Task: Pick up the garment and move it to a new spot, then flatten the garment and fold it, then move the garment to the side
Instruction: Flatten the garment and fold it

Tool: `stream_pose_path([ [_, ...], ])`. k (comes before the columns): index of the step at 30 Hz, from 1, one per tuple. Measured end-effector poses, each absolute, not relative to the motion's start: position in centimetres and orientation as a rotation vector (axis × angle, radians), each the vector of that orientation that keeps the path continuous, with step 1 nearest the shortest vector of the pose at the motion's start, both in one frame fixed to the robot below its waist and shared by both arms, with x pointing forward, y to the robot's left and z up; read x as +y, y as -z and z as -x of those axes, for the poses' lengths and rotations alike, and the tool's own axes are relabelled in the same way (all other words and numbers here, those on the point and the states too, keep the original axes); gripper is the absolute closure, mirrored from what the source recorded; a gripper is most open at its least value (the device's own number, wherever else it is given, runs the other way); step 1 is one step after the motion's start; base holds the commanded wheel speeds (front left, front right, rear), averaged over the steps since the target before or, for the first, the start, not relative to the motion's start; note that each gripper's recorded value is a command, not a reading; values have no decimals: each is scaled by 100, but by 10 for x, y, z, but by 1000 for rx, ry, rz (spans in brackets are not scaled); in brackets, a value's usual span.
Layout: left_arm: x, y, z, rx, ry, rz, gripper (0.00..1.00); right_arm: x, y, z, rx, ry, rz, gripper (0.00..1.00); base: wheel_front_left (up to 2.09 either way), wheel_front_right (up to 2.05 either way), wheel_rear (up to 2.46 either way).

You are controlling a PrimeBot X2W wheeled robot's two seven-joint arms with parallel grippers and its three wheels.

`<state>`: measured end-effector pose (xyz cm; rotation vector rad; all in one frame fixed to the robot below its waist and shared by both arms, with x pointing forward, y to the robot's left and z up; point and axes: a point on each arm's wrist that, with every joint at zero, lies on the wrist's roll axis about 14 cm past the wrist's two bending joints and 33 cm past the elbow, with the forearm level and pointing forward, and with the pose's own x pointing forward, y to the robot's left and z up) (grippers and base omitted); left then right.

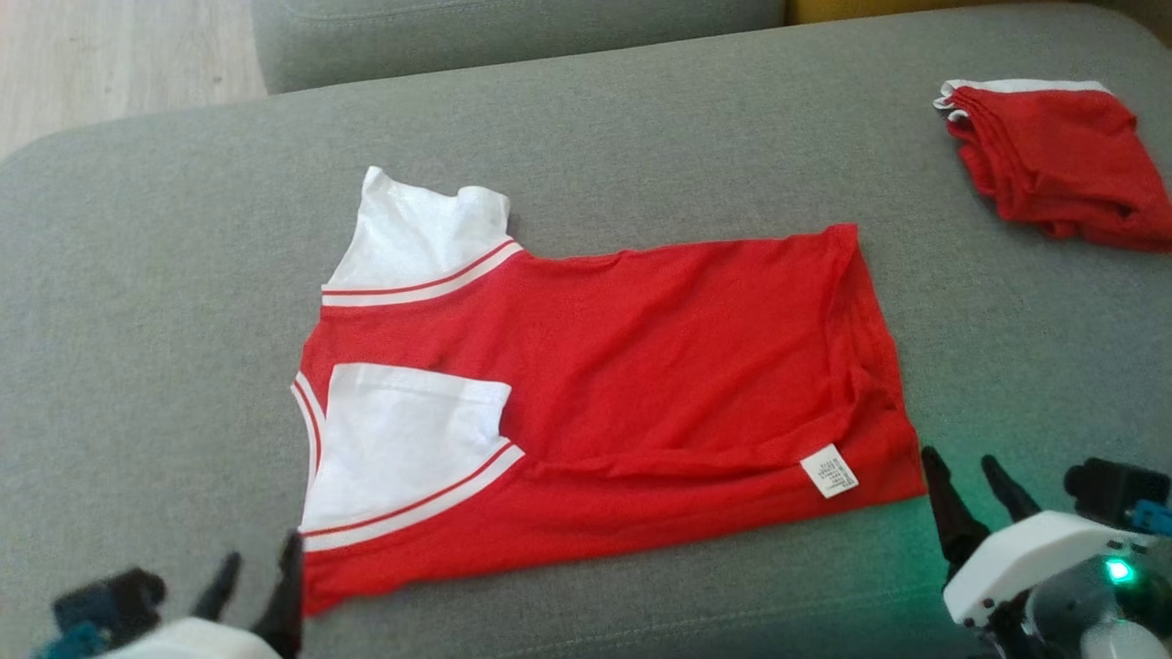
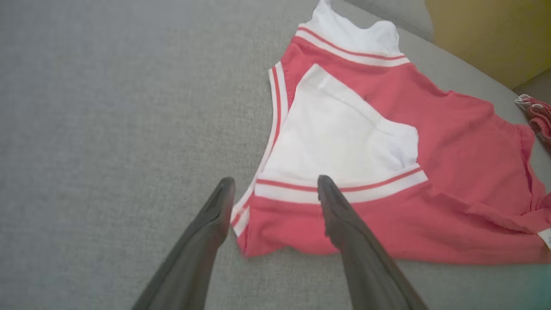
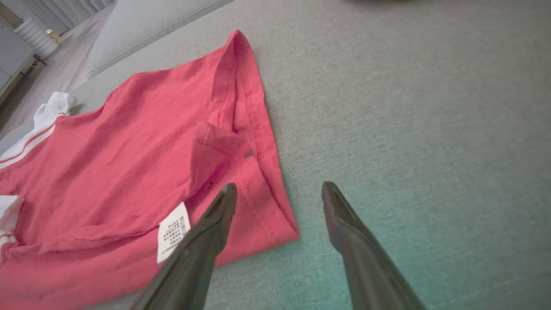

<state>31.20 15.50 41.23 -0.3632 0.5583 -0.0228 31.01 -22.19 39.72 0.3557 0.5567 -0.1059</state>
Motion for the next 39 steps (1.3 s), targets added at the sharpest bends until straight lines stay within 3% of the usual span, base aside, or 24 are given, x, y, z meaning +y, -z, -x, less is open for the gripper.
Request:
stream_pose_path([
  [4, 159, -439, -343, 465, 84, 273, 0, -230, -408, -311, 503, 133, -329, 0, 0, 0, 0],
  [9, 125, -483, -401, 372, 307, 141, 0, -222, -427, -330, 430, 97, -289, 0, 0, 0, 0],
  [14, 102, -488, -458, 412, 442, 15, 0, -204, -447, -368, 364, 19, -247, 0, 0, 0, 0],
  [23, 90, -461, -554, 538, 452, -86, 0, -187, -440, -404, 366, -47, -198, 0, 0, 0, 0],
  [30, 91, -406, -581, 701, 431, -118, 0, -189, -429, -412, 383, -52, -169, 0, 0, 0, 0],
  [39, 91, -381, -596, 761, 416, -137, 0, -198, -422, -408, 402, -37, -148, 0, 0, 0, 0],
])
